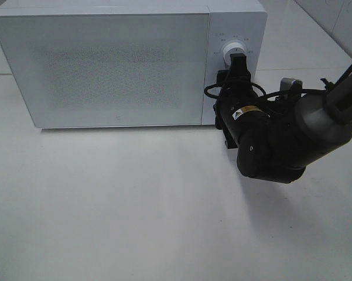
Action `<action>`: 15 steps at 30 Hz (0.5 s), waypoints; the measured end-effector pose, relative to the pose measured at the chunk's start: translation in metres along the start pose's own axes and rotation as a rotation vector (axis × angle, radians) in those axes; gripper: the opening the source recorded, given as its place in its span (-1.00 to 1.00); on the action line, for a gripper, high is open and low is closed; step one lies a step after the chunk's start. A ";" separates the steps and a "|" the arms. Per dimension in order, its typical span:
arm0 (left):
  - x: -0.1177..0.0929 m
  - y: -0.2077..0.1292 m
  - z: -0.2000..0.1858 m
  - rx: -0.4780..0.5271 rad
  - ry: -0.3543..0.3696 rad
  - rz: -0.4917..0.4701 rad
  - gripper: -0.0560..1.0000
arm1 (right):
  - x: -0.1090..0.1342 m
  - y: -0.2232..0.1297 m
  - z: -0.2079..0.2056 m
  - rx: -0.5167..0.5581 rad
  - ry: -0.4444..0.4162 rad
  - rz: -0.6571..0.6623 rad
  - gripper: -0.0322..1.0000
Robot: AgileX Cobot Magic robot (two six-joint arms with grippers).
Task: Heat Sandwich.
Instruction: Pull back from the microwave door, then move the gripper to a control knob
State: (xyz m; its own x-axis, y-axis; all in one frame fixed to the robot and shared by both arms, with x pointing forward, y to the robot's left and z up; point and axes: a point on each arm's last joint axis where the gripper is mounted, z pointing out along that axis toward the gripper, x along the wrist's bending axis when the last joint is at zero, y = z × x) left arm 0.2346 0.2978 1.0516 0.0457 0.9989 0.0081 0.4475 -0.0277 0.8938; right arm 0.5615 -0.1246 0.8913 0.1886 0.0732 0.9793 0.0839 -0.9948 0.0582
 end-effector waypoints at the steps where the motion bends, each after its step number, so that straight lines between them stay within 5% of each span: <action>1: 0.000 0.000 0.000 0.000 0.000 0.000 0.69 | 0.000 0.000 0.000 0.004 0.004 -0.008 0.35; 15: 0.000 0.000 0.000 0.000 0.000 0.000 0.69 | 0.005 -0.001 -0.011 0.097 0.048 -0.148 0.46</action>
State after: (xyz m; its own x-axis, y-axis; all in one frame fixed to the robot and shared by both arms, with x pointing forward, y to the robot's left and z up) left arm 0.2346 0.2978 1.0516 0.0457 0.9989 0.0081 0.4475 -0.0277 0.8938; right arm 0.5512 -0.1242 0.8987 0.1201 0.2127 0.9697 0.2013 -0.9617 0.1860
